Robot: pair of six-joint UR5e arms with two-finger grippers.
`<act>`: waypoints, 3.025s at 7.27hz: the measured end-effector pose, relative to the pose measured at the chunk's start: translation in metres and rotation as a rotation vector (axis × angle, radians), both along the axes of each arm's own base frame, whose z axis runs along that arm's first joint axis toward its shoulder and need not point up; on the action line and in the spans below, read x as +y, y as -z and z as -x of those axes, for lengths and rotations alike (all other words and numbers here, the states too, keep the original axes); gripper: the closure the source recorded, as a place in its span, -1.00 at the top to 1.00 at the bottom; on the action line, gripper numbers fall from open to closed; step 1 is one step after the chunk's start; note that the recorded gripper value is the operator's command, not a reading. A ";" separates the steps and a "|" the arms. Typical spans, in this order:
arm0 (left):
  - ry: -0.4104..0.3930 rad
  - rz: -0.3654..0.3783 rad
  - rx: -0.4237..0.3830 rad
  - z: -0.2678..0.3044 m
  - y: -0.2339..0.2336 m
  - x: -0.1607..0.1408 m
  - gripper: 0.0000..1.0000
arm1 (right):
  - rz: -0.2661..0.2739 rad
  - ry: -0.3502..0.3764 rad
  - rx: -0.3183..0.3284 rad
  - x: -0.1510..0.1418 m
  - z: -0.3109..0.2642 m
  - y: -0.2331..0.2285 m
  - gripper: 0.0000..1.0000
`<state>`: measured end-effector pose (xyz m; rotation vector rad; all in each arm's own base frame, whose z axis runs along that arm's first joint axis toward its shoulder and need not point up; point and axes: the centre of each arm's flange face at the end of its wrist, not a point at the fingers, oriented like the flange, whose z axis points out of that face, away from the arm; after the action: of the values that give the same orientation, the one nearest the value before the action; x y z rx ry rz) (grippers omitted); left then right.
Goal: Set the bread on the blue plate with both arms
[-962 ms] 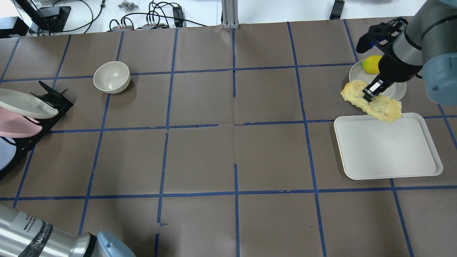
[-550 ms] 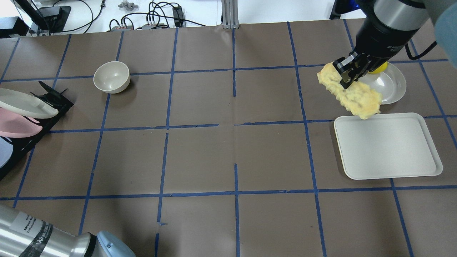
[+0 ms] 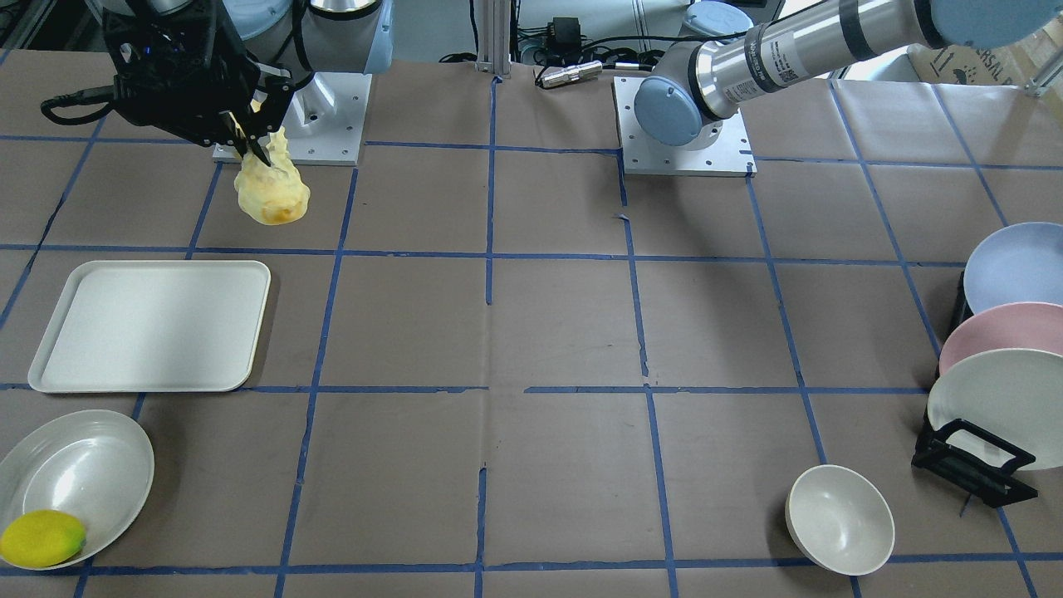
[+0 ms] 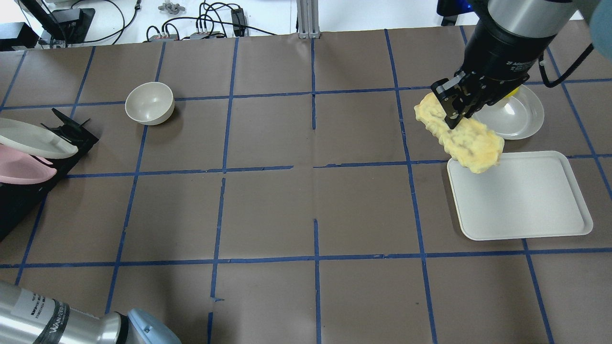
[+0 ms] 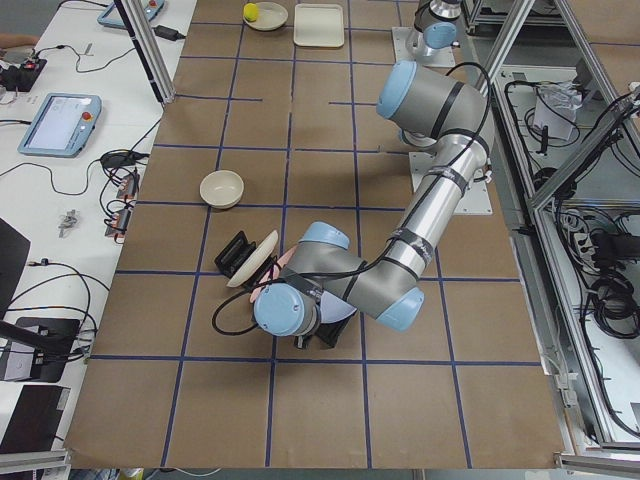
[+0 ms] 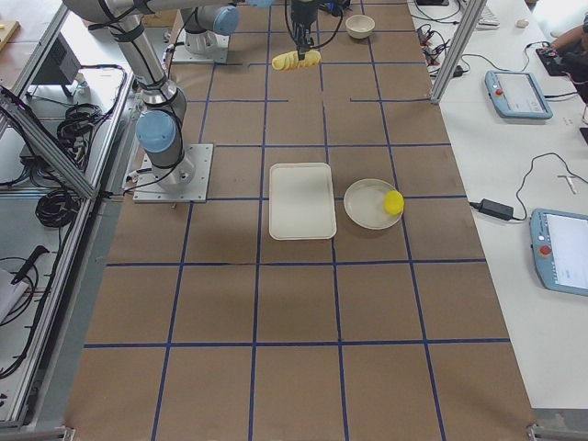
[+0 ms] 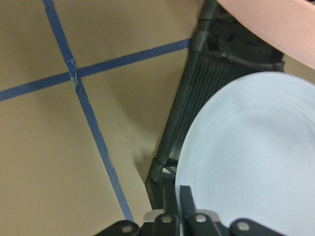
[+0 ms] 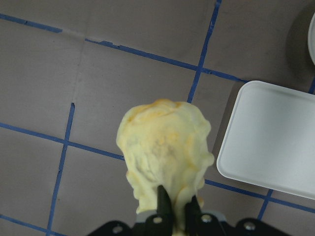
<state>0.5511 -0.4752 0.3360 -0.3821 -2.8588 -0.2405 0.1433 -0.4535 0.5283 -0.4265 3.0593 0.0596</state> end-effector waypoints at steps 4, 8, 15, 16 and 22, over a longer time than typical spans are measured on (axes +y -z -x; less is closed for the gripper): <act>-0.033 -0.037 0.007 0.100 -0.063 0.042 -0.96 | -0.026 0.003 -0.009 0.004 -0.001 0.014 -0.62; -0.034 -0.022 0.023 0.289 -0.030 0.005 -0.96 | -0.027 0.002 -0.008 0.005 -0.001 0.015 -0.60; -0.268 -0.040 0.020 0.670 0.050 -0.073 -0.95 | 0.017 0.005 -0.006 -0.003 -0.001 0.025 -0.60; -0.317 0.002 0.031 0.708 0.061 -0.081 -0.95 | 0.018 0.020 -0.006 -0.004 -0.001 0.027 -0.61; -0.355 0.146 0.033 0.775 0.119 -0.111 1.00 | 0.083 0.036 0.013 -0.062 -0.137 0.127 -0.56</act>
<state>-0.2244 -0.5859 0.2167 0.0987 -2.8542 0.0410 0.2800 -0.5153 0.4016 -0.3766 3.0893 -0.0661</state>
